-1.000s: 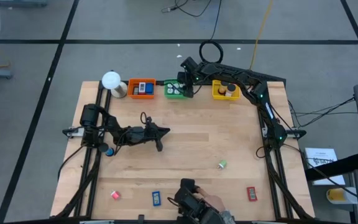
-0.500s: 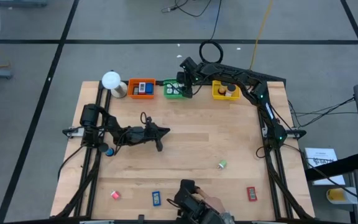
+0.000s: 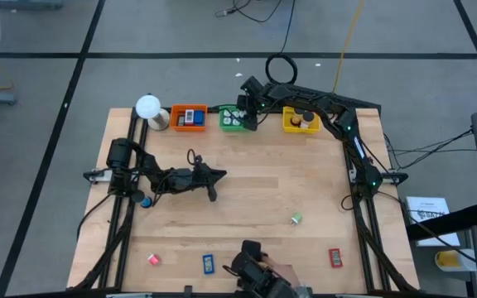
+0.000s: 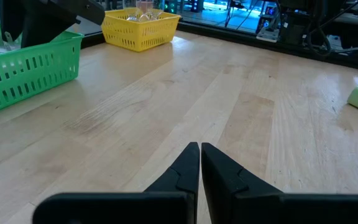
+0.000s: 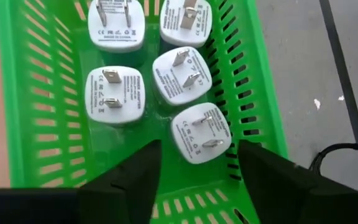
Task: Pick & Place Office items
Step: Put the blue charger adapter into the green basket
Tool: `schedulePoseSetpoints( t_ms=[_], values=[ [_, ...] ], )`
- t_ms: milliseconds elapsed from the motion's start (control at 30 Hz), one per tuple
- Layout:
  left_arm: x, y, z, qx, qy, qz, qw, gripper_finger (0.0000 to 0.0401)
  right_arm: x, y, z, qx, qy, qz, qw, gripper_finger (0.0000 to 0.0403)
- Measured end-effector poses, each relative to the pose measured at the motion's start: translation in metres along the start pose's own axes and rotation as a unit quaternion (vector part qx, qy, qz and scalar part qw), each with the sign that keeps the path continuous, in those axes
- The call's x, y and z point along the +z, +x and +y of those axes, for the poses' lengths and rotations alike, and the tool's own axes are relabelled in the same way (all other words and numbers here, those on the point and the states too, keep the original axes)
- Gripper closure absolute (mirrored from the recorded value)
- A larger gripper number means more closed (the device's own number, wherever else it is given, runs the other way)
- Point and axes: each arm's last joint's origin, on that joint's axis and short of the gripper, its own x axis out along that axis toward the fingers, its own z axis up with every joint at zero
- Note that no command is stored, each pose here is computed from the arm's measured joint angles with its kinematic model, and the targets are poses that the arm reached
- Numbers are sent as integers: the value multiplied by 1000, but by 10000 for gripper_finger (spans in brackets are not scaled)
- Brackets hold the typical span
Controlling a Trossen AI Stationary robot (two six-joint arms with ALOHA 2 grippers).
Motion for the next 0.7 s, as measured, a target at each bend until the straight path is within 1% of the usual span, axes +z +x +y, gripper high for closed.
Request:
schedulePoseSetpoints(
  t_ms=[233, 300, 367, 433, 500, 700],
  values=[
    [0, 0, 0, 0, 0, 0, 1000, 384, 2, 0, -1, -4, -1, -9, 1000, 323],
    [0, 0, 0, 0, 0, 0, 1000, 384, 2, 0, -1, -3, 1, -10, 1000, 349],
    [0, 0, 0, 0, 0, 0, 1000, 384, 2, -1, -1, -3, 2, -10, 1000, 364],
    [0, 0, 0, 0, 0, 0, 1000, 384, 2, -1, 0, -3, 3, -9, 1000, 365],
    [0, 0, 0, 0, 0, 0, 1000, 384, 2, -1, 0, -2, 6, -8, 1000, 357],
    [0, 0, 0, 0, 0, 0, 1000, 384, 2, -1, 0, -2, 15, -8, 1000, 303]
  ],
)
